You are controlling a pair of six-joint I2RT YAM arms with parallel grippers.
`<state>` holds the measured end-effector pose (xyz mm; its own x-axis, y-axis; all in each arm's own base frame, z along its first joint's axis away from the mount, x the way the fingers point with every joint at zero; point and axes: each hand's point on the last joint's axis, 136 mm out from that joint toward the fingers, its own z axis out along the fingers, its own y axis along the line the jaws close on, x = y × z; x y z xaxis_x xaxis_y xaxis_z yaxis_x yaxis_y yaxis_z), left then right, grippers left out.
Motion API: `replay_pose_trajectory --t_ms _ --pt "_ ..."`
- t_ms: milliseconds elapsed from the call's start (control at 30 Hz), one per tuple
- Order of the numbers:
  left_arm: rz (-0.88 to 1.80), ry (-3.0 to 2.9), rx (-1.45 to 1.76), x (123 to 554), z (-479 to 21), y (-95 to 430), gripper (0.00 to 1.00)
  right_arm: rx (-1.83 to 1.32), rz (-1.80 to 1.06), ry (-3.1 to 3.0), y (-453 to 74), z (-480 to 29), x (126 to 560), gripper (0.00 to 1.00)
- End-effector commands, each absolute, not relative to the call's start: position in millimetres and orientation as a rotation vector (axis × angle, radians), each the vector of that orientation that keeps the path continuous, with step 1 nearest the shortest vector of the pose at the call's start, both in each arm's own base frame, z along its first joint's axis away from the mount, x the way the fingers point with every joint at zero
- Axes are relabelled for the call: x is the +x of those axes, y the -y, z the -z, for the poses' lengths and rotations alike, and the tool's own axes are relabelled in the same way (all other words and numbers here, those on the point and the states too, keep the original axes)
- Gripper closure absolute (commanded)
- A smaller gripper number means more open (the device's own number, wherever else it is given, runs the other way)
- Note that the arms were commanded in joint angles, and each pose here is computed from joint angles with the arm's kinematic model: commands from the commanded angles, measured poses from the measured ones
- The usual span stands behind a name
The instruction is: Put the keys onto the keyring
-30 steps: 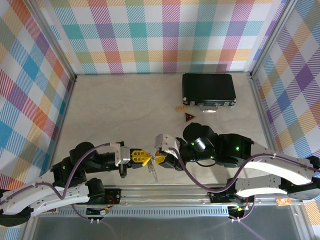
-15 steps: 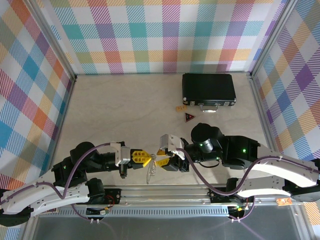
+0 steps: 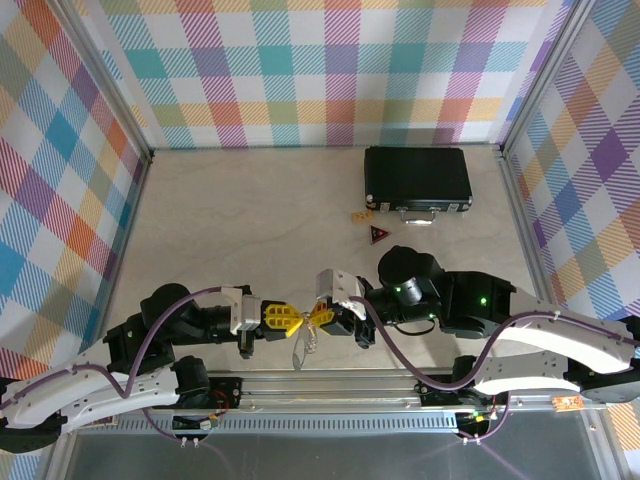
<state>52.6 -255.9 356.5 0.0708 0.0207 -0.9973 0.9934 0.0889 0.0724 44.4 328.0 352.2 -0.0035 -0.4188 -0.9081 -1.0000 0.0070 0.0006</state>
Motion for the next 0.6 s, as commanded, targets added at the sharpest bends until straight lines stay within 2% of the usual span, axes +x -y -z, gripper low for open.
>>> replay_pose_trajectory --t_ms 0,567 --pt "1.116 -1.153 1.167 47.9 -370.6 254.4 1.0 -1.528 -1.006 -1.495 -333.7 -354.5 38.1 1.0" --pt "1.163 -1.106 1.158 41.6 -379.2 253.7 1.0 -1.559 -1.001 -1.5 -338.1 -347.3 37.1 1.0"
